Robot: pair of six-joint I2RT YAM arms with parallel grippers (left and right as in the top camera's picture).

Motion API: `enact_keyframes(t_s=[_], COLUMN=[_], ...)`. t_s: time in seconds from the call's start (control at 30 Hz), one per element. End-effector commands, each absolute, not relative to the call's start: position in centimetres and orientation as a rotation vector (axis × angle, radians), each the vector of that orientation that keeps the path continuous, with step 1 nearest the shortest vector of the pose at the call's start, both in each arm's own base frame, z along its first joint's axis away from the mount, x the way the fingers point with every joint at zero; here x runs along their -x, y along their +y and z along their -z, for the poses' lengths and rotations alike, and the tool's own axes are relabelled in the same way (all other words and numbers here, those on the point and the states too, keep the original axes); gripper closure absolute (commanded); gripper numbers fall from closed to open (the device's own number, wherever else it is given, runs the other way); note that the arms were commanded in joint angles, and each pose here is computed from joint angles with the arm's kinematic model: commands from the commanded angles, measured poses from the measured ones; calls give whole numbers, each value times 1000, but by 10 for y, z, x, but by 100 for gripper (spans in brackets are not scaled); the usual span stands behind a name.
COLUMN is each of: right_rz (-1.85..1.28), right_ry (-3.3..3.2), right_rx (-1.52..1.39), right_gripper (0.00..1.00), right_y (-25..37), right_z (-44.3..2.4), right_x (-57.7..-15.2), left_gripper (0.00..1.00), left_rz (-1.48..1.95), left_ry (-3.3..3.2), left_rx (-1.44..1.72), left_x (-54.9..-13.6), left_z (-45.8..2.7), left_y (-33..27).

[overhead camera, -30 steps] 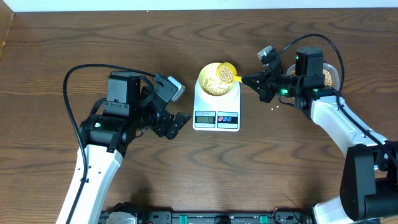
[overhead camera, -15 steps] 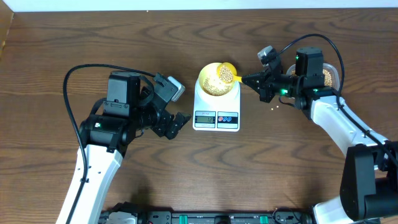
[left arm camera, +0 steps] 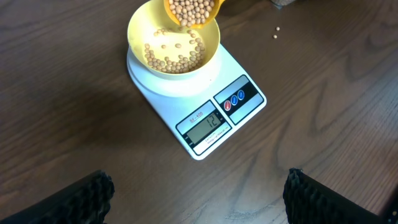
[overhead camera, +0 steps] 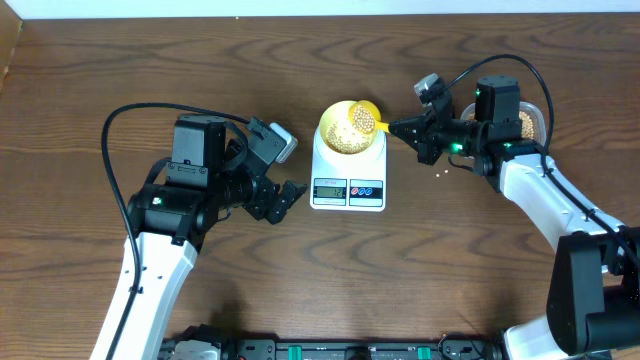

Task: Scoop item into bowl and weigh 50g on scale
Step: 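Hold the tilted scoop over the bowl with the right gripper, letting beans fall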

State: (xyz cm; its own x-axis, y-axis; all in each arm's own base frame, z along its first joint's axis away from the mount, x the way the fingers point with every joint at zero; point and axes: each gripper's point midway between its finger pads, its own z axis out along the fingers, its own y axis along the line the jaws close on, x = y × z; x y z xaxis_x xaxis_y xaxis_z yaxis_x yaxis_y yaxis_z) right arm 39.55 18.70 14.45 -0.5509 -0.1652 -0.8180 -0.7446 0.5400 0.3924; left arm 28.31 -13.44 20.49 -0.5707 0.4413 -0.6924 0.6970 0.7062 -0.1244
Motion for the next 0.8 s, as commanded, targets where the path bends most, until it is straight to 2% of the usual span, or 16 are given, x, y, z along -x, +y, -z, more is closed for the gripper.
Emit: enact_keyframes(t_s=[0.0, 0.77], right_rz=[-986, -976], right_ry=[2014, 2017], right_rx=[760, 757], right_gripper=[99, 99], right_y=[191, 190], right_z=[-144, -143], right_x=[-394, -395], left_gripper=[11, 11], left_rz=[526, 526], left_ry=[2257, 2257], left_rx=[-884, -884], left_x=[-282, -282], left_z=[-203, -203], left_y=[-137, -137])
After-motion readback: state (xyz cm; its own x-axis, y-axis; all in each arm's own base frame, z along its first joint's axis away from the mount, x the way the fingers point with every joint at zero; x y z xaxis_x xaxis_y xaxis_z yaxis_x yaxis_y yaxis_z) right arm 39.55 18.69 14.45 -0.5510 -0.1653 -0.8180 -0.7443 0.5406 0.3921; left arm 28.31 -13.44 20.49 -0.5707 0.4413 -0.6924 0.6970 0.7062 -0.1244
